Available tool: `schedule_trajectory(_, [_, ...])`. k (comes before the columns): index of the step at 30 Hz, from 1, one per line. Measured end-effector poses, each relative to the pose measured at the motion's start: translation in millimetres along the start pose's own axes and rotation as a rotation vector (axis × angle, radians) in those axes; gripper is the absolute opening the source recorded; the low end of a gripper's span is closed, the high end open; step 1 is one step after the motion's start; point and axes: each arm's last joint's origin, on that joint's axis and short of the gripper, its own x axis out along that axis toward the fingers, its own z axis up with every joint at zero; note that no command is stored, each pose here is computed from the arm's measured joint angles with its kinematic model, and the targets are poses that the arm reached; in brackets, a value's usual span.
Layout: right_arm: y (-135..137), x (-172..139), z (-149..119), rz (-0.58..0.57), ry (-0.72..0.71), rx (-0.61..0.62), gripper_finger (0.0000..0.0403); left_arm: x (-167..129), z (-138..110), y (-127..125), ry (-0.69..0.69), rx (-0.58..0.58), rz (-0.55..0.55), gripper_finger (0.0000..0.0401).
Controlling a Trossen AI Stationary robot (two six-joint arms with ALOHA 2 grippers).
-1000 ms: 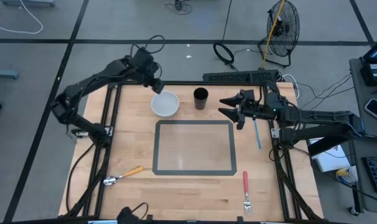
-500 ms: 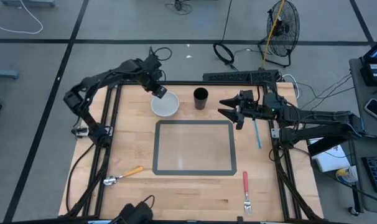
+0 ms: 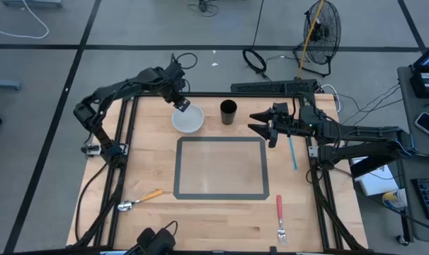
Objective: Pick & Place Utensil
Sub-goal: Put the white bowl on the light brown mat
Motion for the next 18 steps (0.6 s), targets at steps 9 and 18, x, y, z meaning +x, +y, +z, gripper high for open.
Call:
schedule_trajectory(9, [-1.8,0.0,-4.9,-0.019,0.048,0.012,0.0238,21.5,0.7,4.5,0.067,0.000,0.005,0.0153])
schedule_trajectory(18, [-2.0,-0.1,-5.7,-0.022,0.056,0.015,0.0238,42.3,0.1,5.2,0.129,0.013,-0.002,0.0132])
